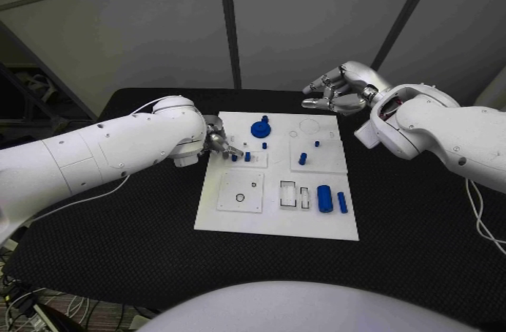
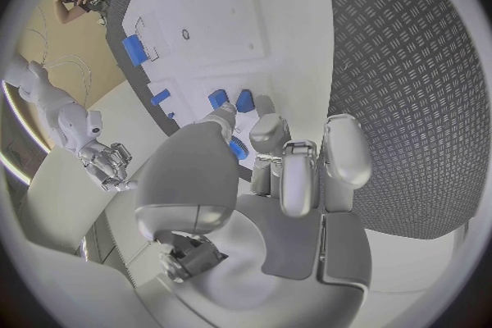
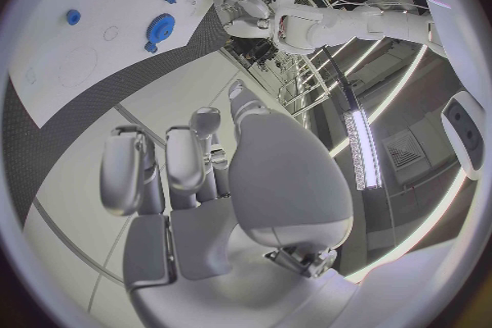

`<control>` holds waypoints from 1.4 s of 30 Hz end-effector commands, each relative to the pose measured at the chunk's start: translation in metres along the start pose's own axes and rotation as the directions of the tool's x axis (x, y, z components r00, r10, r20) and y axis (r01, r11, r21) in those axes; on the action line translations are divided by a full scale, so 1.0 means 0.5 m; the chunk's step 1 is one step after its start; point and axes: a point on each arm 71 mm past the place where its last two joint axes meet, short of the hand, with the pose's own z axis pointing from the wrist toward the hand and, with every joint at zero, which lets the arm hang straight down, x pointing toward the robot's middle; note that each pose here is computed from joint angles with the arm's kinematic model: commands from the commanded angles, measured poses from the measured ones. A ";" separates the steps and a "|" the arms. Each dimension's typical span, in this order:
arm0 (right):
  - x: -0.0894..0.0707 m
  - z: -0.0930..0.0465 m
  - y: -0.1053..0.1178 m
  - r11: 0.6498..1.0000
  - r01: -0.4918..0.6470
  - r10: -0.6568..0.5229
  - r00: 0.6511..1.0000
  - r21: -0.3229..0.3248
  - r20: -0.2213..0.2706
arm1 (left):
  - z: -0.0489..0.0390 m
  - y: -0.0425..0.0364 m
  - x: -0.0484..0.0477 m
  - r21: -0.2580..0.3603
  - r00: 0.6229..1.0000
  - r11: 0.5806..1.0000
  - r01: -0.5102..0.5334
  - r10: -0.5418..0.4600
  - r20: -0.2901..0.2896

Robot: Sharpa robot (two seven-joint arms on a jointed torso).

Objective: Assemble the parts on the task board

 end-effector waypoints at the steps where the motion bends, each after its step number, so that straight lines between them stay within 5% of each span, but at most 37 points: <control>1: -0.001 0.000 0.003 1.000 0.002 -0.002 1.000 -0.009 -0.001 | -0.004 -0.004 -0.013 0.028 0.998 0.999 0.044 -0.045 0.043; 18: -0.003 0.000 0.000 1.000 0.003 -0.003 1.000 -0.006 0.003 | -0.023 -0.006 -0.053 0.126 0.963 0.968 0.216 -0.233 0.137; 24: -0.005 0.001 -0.002 1.000 0.004 -0.004 1.000 -0.004 0.009 | -0.024 -0.044 -0.062 0.326 0.951 0.921 0.213 -0.272 0.147; 29: -0.006 0.001 -0.003 1.000 0.004 -0.004 1.000 -0.003 0.013 | -0.027 -0.082 -0.064 0.489 0.943 0.867 0.098 -0.237 0.232; 34: -0.006 0.001 -0.003 1.000 0.004 -0.004 1.000 -0.003 0.015 | -0.028 -0.105 -0.061 0.555 0.931 0.832 -0.016 -0.190 0.312; 42: -0.003 0.003 0.000 1.000 0.003 -0.003 1.000 -0.006 0.012 | -0.017 -0.126 -0.043 0.552 0.920 0.814 -0.180 -0.059 0.388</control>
